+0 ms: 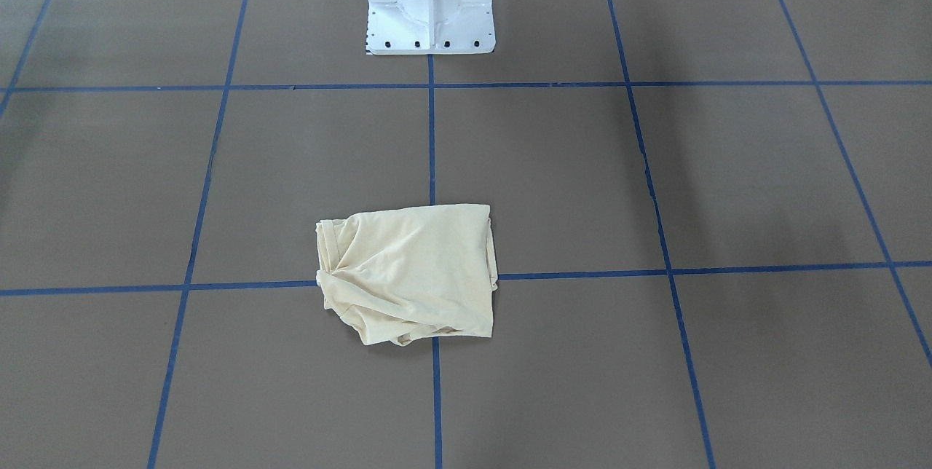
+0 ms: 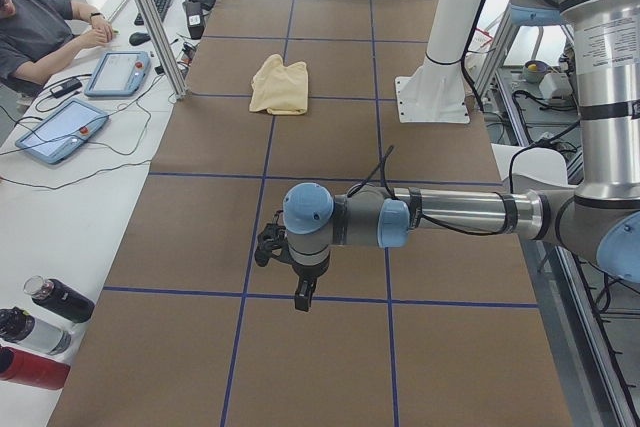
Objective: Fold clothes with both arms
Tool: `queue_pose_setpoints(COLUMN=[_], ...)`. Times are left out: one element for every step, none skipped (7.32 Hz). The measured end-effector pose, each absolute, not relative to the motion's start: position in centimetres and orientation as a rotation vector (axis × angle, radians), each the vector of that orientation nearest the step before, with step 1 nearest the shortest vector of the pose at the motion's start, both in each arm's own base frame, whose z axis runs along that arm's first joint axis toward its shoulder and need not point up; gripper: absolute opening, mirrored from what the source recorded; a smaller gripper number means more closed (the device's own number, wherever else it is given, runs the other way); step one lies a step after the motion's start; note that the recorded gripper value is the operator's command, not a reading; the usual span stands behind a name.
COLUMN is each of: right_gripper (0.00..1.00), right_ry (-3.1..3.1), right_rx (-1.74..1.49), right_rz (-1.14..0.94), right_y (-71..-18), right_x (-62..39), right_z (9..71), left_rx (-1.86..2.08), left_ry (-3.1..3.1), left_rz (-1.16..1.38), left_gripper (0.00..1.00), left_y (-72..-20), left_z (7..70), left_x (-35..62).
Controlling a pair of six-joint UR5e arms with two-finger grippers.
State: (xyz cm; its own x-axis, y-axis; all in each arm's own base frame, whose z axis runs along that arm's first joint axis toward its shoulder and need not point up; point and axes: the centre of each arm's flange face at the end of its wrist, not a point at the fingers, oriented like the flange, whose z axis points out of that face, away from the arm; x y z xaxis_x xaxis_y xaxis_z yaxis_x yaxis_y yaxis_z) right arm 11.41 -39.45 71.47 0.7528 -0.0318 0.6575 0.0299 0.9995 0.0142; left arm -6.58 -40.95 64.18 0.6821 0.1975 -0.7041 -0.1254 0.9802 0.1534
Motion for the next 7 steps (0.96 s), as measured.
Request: queue_pose_setpoints(right_gripper=[1.00, 1.00, 1.00, 1.00, 1.00, 1.00, 1.00], right_ry=[-0.717, -0.721, -0.725, -0.727, -0.726, -0.725, -0.728], right_rx=[0.000, -0.005, -0.008, -0.005, -0.003, -0.004, -0.001], right_rz=[-0.033, -0.031, -0.030, -0.034, -0.038, -0.039, -0.040], right_y=[-39.4, -39.3, -39.1, -39.0, -38.8, -38.5, -38.4], right_x=[11.4, 11.4, 11.3, 11.3, 11.3, 11.3, 11.2], right_z=[71.6, 71.8, 72.1, 72.1, 72.2, 72.3, 72.1], left_rx=[0.096, 0.107, 0.118, 0.123, 0.126, 0.130, 0.131], left_ry=[0.823, 0.830, 0.831, 0.833, 0.833, 0.828, 0.826], left_rz=[0.178, 0.181, 0.186, 0.189, 0.193, 0.195, 0.195], left_gripper=[1.00, 1.00, 1.00, 1.00, 1.00, 1.00, 1.00], left_y=[-41.1, -41.6, -42.0, -42.2, -42.2, -42.2, -42.2], left_z=[64.1, 63.6, 63.2, 63.1, 63.2, 63.2, 63.2], left_x=[-6.4, -6.3, -6.3, -6.3, -6.3, -6.4, -6.4])
